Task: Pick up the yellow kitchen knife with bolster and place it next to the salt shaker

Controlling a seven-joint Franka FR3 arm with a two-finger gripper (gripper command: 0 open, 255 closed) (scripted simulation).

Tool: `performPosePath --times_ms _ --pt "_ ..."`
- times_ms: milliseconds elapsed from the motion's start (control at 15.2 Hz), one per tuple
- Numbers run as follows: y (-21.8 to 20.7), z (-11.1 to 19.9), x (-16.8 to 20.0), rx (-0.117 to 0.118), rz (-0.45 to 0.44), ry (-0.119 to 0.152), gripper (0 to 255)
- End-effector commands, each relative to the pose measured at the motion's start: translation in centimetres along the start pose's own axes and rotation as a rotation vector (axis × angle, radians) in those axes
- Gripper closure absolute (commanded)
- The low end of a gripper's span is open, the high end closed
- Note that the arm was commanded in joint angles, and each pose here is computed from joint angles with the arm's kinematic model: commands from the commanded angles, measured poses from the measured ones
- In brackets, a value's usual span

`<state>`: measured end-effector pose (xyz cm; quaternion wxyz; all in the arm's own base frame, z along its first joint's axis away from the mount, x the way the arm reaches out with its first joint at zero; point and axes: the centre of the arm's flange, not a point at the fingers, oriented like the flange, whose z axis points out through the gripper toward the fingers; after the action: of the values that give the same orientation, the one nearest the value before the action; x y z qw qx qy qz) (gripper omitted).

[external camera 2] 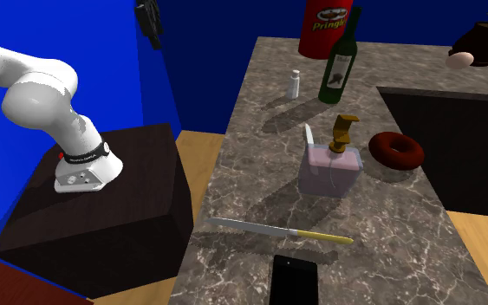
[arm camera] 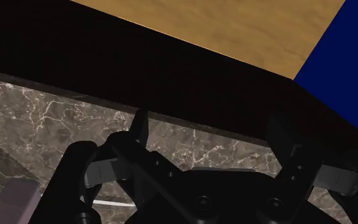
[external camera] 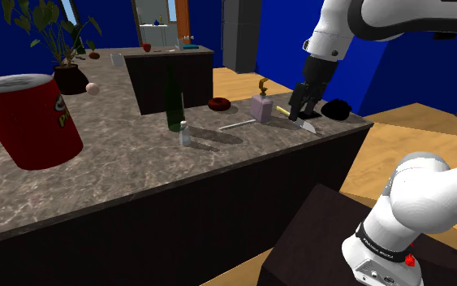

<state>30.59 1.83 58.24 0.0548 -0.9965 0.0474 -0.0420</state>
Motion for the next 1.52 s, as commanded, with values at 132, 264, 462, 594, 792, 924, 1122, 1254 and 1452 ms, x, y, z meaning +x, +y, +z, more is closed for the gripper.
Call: performPosePath --times_ms 132,264,462,594,792,924,1122,1254,1452 --pt "2.0 0.8 1.5 -0.004 0.015 -0.007 0" --pt "4.1 1.7 3.0 -0.008 0.030 -0.014 0" --pt "7.2 2.9 5.1 -0.014 0.052 -0.025 0" --pt "9.3 3.7 6.5 -0.017 0.067 -0.032 0" --pt "12.5 5.0 8.5 -0.023 0.089 -0.043 0" --pt "14.7 5.8 9.8 -0.027 0.104 -0.050 0" --pt "18.0 7.1 11.7 -0.033 0.126 -0.061 0" --pt "20.2 7.9 12.9 -0.037 0.141 -0.068 0" --pt "23.5 9.2 14.6 -0.043 0.163 -0.079 0"
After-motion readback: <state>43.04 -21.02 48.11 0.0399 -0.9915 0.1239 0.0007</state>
